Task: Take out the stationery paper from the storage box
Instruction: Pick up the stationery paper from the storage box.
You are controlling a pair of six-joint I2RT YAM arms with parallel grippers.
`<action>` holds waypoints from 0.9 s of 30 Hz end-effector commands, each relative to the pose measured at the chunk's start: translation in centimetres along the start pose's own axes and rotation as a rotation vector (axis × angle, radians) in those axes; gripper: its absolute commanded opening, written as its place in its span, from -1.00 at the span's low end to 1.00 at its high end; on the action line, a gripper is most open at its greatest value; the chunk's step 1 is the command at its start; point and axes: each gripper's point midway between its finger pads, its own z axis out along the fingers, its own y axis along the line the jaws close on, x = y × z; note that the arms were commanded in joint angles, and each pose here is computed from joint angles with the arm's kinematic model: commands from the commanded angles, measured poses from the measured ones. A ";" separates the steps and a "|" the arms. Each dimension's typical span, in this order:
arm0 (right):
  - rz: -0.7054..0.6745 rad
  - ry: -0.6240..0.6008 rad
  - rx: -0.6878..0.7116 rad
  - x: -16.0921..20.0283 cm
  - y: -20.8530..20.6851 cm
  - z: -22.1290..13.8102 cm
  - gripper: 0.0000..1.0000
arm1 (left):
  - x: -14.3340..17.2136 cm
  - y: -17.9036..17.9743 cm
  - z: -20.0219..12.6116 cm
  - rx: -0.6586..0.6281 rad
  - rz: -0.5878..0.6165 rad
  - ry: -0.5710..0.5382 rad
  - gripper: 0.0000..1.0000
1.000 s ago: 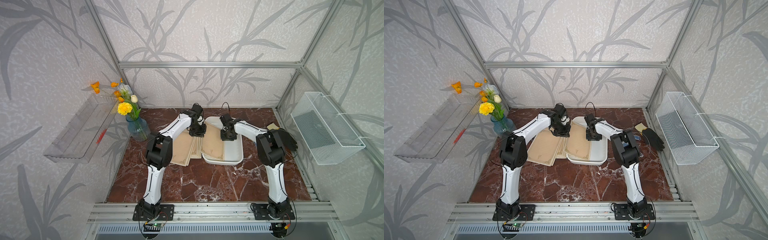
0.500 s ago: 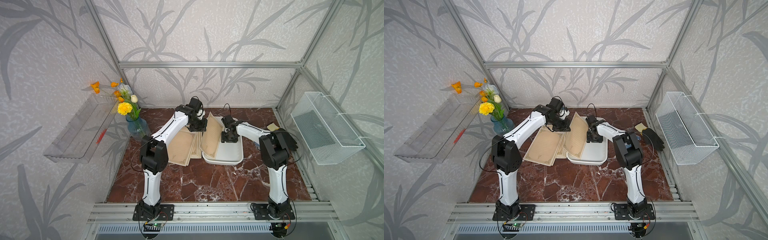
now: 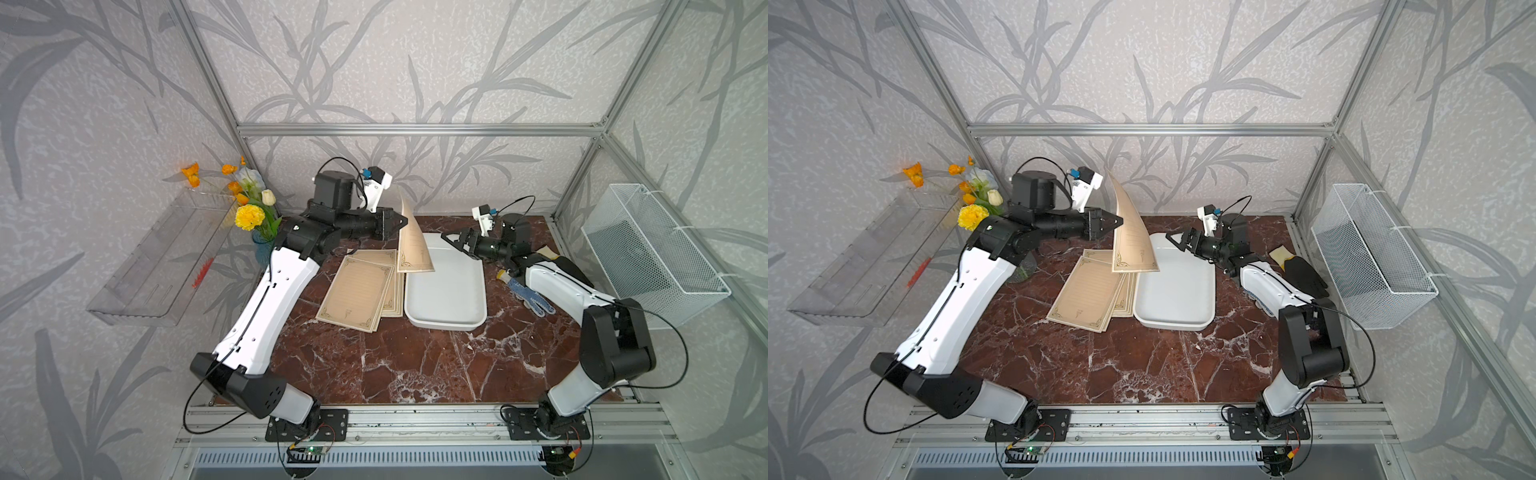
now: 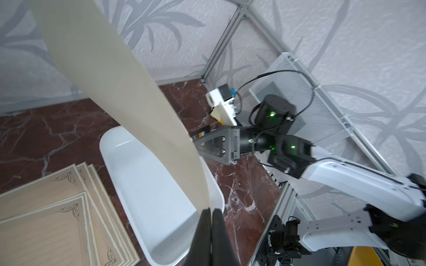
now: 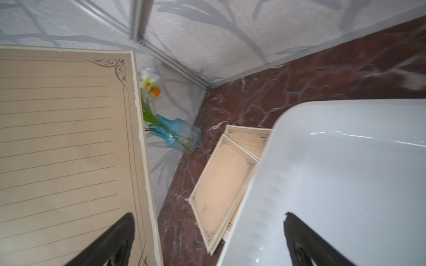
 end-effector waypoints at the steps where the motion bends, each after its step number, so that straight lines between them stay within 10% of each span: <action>1: -0.014 0.035 -0.339 -0.8 6.7 0.6 0.98 | -1.7 -3.3 -2.0 0.137 0.074 -0.089 -1.00; 9: 0.001 0.062 -0.624 -0.7 13.8 0.3 0.99 | -2.9 -2.9 -4.8 0.190 -0.023 -0.153 -1.00; 27: -0.034 -0.015 -0.507 -2.2 14.2 -5.2 0.98 | -3.4 -4.0 -6.9 0.282 -0.036 -0.191 -1.00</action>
